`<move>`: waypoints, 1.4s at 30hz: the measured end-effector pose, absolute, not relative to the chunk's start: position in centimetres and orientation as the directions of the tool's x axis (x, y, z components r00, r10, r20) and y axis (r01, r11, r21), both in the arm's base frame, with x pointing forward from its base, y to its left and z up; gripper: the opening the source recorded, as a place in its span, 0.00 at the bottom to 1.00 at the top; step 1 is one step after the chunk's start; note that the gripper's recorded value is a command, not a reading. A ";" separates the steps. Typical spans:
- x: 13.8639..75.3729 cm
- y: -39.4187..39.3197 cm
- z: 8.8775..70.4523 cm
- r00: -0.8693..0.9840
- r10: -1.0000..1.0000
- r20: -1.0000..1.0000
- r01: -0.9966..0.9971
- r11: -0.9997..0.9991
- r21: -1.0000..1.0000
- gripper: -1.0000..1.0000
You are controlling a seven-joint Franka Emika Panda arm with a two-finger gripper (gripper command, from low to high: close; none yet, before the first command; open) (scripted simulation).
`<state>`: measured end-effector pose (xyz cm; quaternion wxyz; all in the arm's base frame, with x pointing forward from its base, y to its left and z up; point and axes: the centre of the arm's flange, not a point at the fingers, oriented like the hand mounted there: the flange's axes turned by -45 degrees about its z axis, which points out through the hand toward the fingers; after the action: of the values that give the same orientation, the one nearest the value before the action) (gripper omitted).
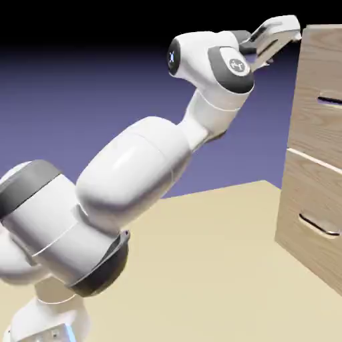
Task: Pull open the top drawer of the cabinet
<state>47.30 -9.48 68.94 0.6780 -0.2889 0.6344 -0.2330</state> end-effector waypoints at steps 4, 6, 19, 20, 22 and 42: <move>50.6 -9.8 66.5 0.072 -0.818 -0.571 -0.017 0.571 -0.821 0.50; 52.3 -9.8 65.0 0.061 -0.874 -0.482 -0.005 0.483 -0.876 0.50; 62.0 -7.8 57.0 0.001 -1.000 -0.001 0.000 0.001 -1.000 0.50; 62.9 -7.8 57.0 0.001 -1.000 -0.001 0.000 0.001 -1.000 0.50; 64.6 -7.7 57.0 0.001 -1.000 0.000 0.000 0.000 -1.000 0.50; 48.2 -7.7 57.0 0.000 -1.000 0.000 0.002 0.000 -1.000 0.00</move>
<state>48.18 -7.71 56.97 0.5005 -0.4996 0.4993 -0.5005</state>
